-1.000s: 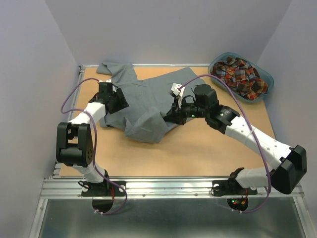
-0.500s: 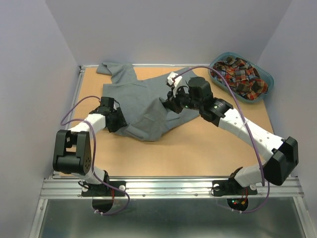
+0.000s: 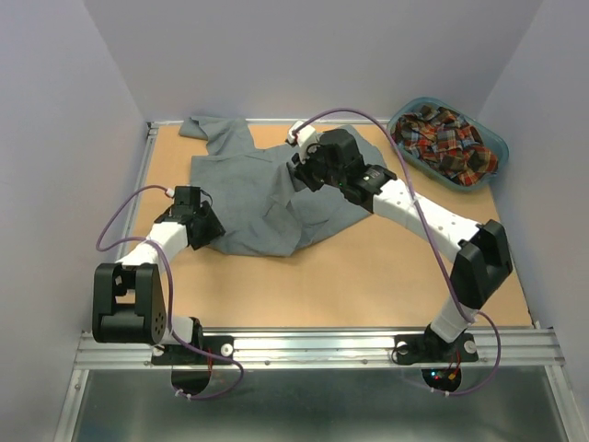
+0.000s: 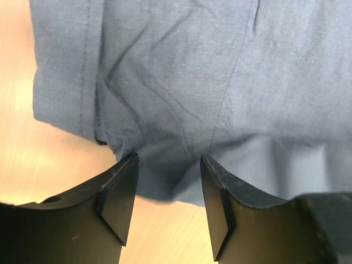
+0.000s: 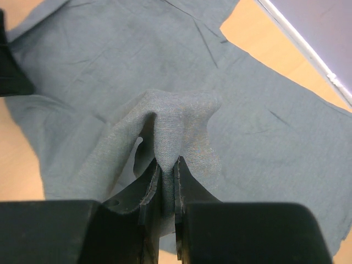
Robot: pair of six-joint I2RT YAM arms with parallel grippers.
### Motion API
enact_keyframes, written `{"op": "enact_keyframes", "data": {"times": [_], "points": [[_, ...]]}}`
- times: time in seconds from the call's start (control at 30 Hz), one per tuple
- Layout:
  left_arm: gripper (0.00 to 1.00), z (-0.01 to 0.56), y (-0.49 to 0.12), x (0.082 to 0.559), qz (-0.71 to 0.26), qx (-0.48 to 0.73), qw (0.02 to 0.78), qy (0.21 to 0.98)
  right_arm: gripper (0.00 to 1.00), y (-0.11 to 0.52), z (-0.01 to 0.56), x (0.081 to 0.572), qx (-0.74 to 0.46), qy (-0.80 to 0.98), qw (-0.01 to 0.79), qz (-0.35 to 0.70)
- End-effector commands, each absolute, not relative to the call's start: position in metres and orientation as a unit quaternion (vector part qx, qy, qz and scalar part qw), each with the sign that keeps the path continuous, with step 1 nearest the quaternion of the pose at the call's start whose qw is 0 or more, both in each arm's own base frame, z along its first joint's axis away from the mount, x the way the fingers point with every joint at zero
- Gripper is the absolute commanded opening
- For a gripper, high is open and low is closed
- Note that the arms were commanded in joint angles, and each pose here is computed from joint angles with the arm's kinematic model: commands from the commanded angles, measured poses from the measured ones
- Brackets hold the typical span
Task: Fold and stack the long sleeve shirts
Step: Fold the shirt
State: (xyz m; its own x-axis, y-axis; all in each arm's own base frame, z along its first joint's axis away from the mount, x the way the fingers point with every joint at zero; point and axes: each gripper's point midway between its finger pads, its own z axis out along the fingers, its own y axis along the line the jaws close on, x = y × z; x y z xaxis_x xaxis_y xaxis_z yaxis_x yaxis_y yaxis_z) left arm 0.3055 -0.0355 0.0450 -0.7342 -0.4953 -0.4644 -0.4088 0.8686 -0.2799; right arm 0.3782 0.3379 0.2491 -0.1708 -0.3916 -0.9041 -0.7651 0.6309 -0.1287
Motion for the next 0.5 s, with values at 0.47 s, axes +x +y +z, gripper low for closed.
{"op": "enact_keyframes", "data": {"times": [0.47], "points": [[0.59, 0.051, -0.029, 0.283, -0.081, -0.275, 0.291, 0.913, 0.02, 0.369, 0.278, 0.466, -0.360, 0.698, 0.608, 0.114]]}}
